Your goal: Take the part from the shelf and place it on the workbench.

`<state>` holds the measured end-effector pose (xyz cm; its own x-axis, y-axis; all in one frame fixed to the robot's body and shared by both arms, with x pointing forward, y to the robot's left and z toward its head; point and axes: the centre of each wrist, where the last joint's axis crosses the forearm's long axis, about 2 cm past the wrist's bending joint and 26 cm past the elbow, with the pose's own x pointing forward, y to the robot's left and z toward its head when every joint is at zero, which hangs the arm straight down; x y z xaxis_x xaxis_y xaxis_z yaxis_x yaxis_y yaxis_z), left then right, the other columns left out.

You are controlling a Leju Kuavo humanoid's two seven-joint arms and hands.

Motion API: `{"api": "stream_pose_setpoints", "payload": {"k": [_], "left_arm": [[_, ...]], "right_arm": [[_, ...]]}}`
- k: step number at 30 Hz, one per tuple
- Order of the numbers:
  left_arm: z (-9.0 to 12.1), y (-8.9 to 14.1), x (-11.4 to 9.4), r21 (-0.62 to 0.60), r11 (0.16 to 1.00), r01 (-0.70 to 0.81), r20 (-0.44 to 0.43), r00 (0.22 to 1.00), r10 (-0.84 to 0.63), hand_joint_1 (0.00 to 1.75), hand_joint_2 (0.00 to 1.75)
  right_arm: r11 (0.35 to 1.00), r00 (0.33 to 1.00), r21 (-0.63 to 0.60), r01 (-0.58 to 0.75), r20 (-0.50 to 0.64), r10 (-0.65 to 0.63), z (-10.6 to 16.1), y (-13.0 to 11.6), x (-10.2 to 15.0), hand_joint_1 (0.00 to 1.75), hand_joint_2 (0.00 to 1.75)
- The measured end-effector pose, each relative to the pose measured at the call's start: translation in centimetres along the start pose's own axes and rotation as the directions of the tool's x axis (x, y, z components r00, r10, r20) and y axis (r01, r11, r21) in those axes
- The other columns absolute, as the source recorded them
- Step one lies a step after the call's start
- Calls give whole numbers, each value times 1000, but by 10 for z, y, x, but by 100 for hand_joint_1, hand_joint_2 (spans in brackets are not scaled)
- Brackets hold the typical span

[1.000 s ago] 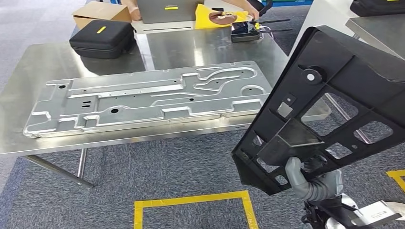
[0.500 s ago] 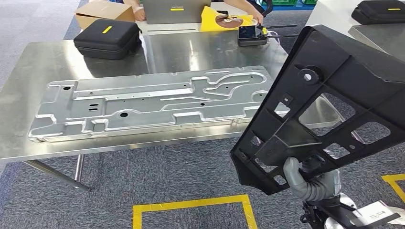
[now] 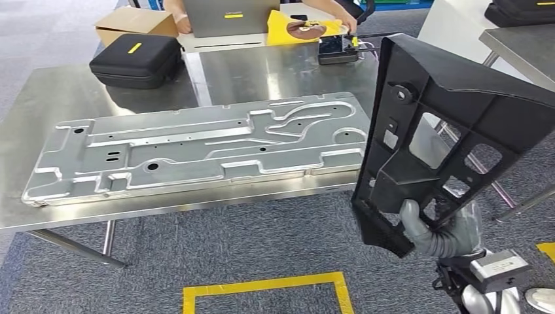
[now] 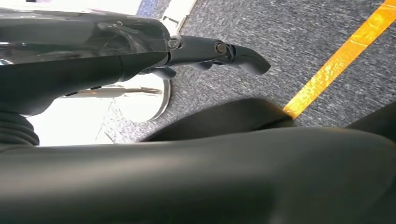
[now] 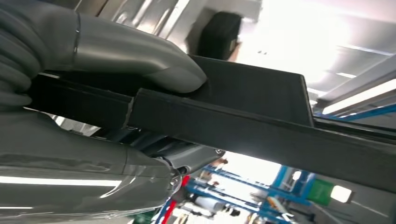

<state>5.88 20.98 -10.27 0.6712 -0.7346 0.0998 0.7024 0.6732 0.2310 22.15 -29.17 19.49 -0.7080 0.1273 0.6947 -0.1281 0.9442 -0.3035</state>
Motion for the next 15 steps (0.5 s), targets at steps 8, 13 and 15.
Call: {"api": "stream_pose_setpoints", "payload": {"k": [8, 13, 15], "left_arm": [[0, -1, -2, -8, 1000, -7, 0, 1000, 7, 0, 175], [0, -1, -2, -9, 1000, -8, -1, 1000, 8, 0, 175], [0, -1, -1, -9, 1000, -6, 1, 1000, 6, 0, 175]], "right_arm": [[978, 974, 22, -209, -86, 210, -6, -39, -11, 175, 175], [909, 899, 47, -415, -132, 417, -11, -62, -16, 175, 175], [869, 857, 58, -491, -150, 494, -14, -72, -19, 175, 175]]}}
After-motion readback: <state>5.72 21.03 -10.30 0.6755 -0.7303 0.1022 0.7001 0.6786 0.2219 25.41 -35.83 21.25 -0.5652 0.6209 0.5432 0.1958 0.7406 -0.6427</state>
